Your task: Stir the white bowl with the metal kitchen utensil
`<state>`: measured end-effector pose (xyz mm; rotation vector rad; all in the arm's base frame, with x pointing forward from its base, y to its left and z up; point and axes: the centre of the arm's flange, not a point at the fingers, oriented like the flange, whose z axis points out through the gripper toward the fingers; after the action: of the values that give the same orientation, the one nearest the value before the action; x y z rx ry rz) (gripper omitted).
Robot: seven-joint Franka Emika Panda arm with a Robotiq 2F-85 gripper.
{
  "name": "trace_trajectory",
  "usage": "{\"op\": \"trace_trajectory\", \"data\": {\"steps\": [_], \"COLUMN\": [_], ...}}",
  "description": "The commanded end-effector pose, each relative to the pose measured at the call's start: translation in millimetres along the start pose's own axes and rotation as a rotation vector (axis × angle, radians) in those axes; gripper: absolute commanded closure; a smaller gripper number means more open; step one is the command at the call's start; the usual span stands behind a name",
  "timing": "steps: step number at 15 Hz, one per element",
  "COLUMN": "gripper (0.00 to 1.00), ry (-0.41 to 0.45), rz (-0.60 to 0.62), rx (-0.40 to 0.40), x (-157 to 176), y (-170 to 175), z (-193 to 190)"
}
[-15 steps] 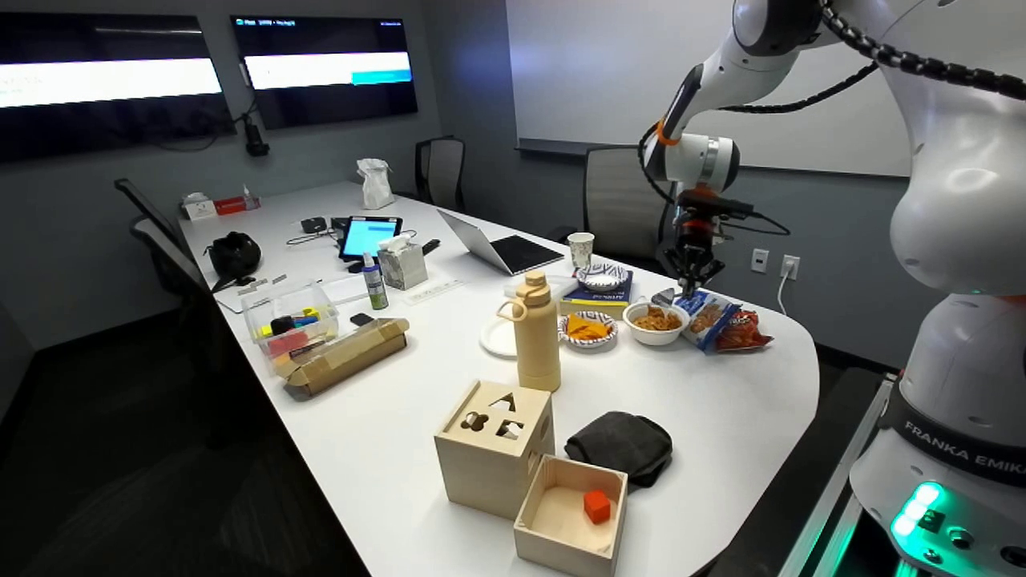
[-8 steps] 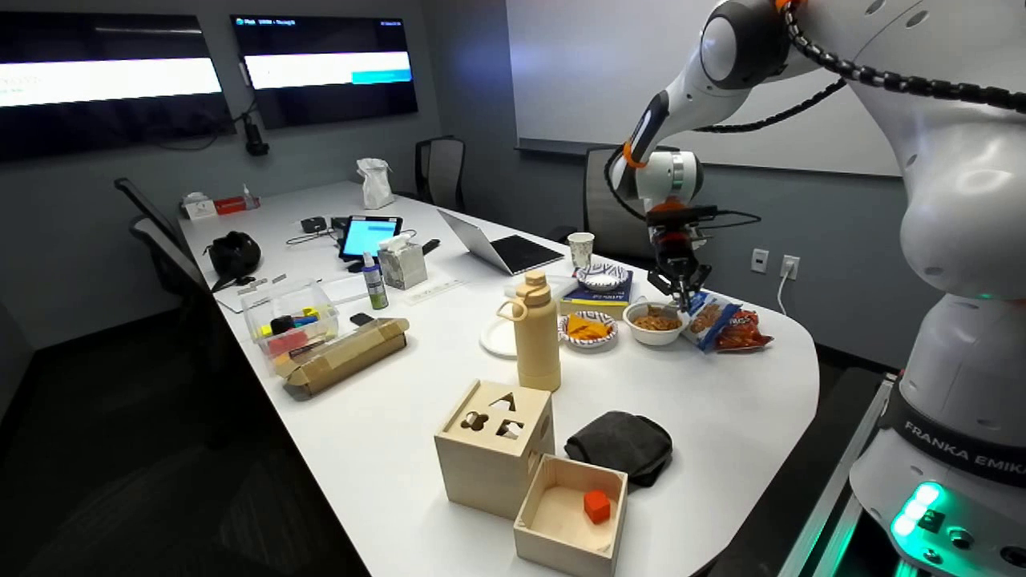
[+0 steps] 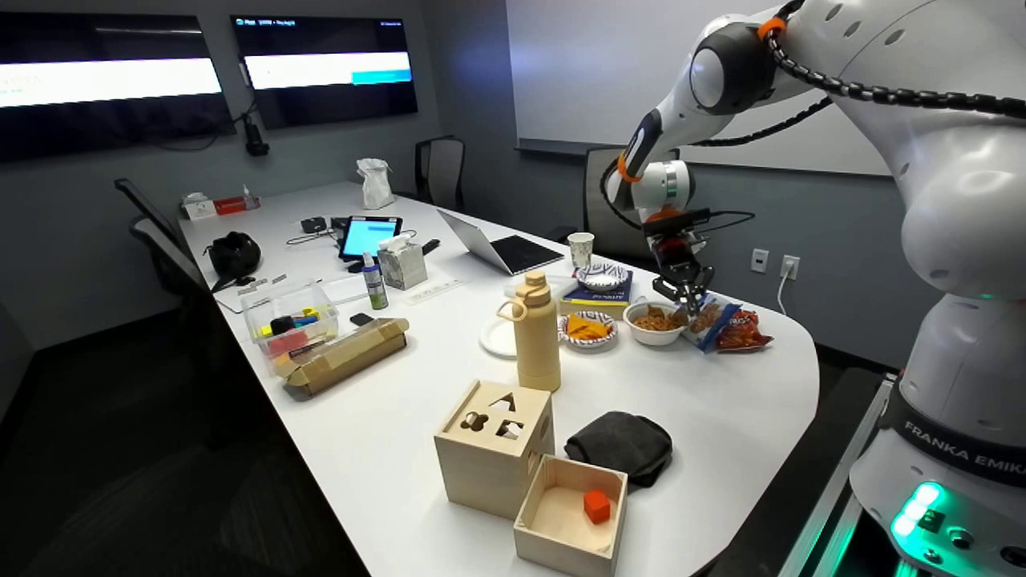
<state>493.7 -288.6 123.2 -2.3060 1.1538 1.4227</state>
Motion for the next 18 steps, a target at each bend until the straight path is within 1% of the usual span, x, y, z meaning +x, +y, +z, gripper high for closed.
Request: {"op": "trace_trajectory", "data": {"steps": [1, 3, 5, 7, 9, 12, 16, 18], "gripper": [0.99, 0.99, 0.99, 0.99, 0.99, 0.99, 0.99, 0.99], "ry": [-0.042, -0.071, -0.090, -0.080, -0.054, 0.004, 0.084, 0.121], "rz": [-0.027, -0.070, -0.120, -0.156, -0.184, -0.184, -0.153, -0.108], "rx": [-0.074, -0.090, -0.090, -0.066, -0.046, -0.021, -0.006, -0.007], "x": [8, 2, -6, -12, -13, -6, 7, 12], "y": [-14, -16, -14, -11, -9, -9, -14, -16], "z": [-6, -6, -8, -13, -18, -24, -31, -34]}}
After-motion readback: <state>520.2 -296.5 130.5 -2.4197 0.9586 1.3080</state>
